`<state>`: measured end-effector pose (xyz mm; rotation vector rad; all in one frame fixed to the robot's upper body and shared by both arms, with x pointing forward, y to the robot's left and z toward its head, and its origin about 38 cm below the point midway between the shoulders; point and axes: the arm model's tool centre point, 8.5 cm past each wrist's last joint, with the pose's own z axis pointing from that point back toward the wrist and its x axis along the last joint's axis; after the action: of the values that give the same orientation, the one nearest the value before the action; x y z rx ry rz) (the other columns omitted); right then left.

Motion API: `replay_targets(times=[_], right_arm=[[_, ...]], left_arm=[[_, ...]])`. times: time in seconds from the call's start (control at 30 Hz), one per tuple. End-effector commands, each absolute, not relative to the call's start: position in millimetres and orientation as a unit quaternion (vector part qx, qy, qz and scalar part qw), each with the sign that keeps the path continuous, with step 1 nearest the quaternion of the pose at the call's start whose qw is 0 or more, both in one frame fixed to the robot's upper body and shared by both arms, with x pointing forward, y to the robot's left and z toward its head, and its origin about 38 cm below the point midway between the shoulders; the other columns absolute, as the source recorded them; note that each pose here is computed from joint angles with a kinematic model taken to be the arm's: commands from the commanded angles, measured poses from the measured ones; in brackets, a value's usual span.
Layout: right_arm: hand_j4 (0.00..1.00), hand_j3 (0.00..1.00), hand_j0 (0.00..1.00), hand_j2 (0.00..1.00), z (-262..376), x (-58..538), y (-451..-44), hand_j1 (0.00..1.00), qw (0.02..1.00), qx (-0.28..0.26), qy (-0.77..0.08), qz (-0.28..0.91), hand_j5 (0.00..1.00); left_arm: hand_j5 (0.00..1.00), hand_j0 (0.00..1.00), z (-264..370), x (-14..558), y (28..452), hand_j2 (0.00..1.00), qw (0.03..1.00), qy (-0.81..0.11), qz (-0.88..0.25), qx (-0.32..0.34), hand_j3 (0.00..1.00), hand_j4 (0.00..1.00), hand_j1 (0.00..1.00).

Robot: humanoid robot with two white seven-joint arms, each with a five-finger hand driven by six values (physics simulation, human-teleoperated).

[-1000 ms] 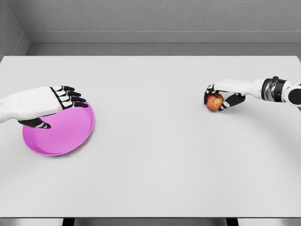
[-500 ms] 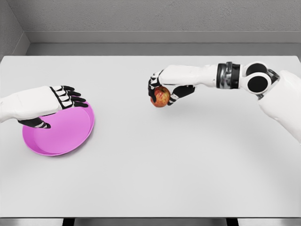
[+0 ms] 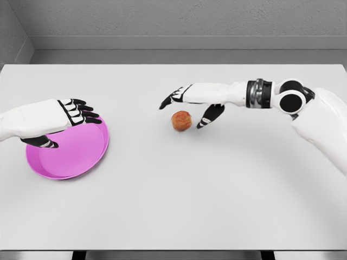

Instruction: Put the apple on the plate with both arms

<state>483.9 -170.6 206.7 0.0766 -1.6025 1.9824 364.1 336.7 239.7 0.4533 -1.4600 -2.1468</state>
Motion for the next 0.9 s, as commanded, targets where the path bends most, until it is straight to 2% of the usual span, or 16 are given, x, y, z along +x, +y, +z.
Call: replay_targets(times=[0.0, 0.03, 0.1, 0.23, 0.3, 0.4, 0.5, 0.73, 0.8, 0.87], right_arm=[[1.00, 1.00, 1.00, 1.00, 221, 496, -205, 1.00, 0.320, -0.002, -0.615, 0.721, 1.00], [1.00, 1.00, 1.00, 1.00, 233, 500, -237, 1.00, 0.339, -0.027, -0.626, 0.702, 1.00], [1.00, 1.00, 1.00, 1.00, 238, 499, -271, 1.00, 0.364, -0.051, -0.642, 0.673, 1.00], [1.00, 1.00, 1.00, 1.00, 244, 496, -310, 1.00, 0.386, -0.080, -0.630, 0.669, 1.00], [1.00, 1.00, 1.00, 1.00, 242, 493, -321, 1.00, 0.396, -0.085, -0.639, 0.653, 1.00], [1.00, 1.00, 1.00, 1.00, 240, 491, -327, 1.00, 0.402, -0.087, -0.642, 0.647, 1.00], [1.00, 1.00, 1.00, 1.00, 244, 489, -341, 1.00, 0.407, -0.099, -0.634, 0.650, 1.00], [1.00, 1.00, 1.00, 1.00, 254, 489, -348, 1.00, 0.406, -0.110, -0.640, 0.644, 1.00], [1.00, 1.00, 1.00, 1.00, 255, 489, -347, 1.00, 0.403, -0.110, -0.641, 0.644, 1.00], [1.00, 1.00, 1.00, 1.00, 255, 489, -347, 1.00, 0.404, -0.111, -0.640, 0.644, 1.00]], left_arm=[[1.00, 1.00, 240, 364, 336, 1.00, 0.252, -0.539, -0.786, 0.166, 1.00, 1.00, 1.00], [1.00, 1.00, 239, 364, 336, 1.00, 0.253, -0.539, -0.787, 0.164, 1.00, 1.00, 1.00], [1.00, 1.00, 240, 364, 335, 1.00, 0.251, -0.539, -0.787, 0.165, 1.00, 1.00, 1.00], [1.00, 1.00, 270, 374, 333, 1.00, 0.223, -0.540, -0.788, 0.191, 1.00, 1.00, 1.00], [1.00, 1.00, 287, 381, 326, 1.00, 0.205, -0.549, -0.784, 0.203, 1.00, 1.00, 1.00], [1.00, 1.00, 312, 397, 289, 1.00, 0.155, -0.578, -0.775, 0.203, 1.00, 1.00, 1.00], [1.00, 1.00, 317, 403, 270, 1.00, 0.137, -0.596, -0.766, 0.199, 1.00, 1.00, 1.00], [1.00, 1.00, 263, 472, 209, 1.00, 0.184, -0.583, -0.781, 0.130, 1.00, 1.00, 1.00], [1.00, 1.00, 249, 488, 215, 1.00, 0.218, -0.580, -0.774, 0.130, 1.00, 1.00, 1.00], [1.00, 1.00, 223, 497, 190, 1.00, 0.237, -0.578, -0.774, 0.102, 1.00, 1.00, 1.00]])
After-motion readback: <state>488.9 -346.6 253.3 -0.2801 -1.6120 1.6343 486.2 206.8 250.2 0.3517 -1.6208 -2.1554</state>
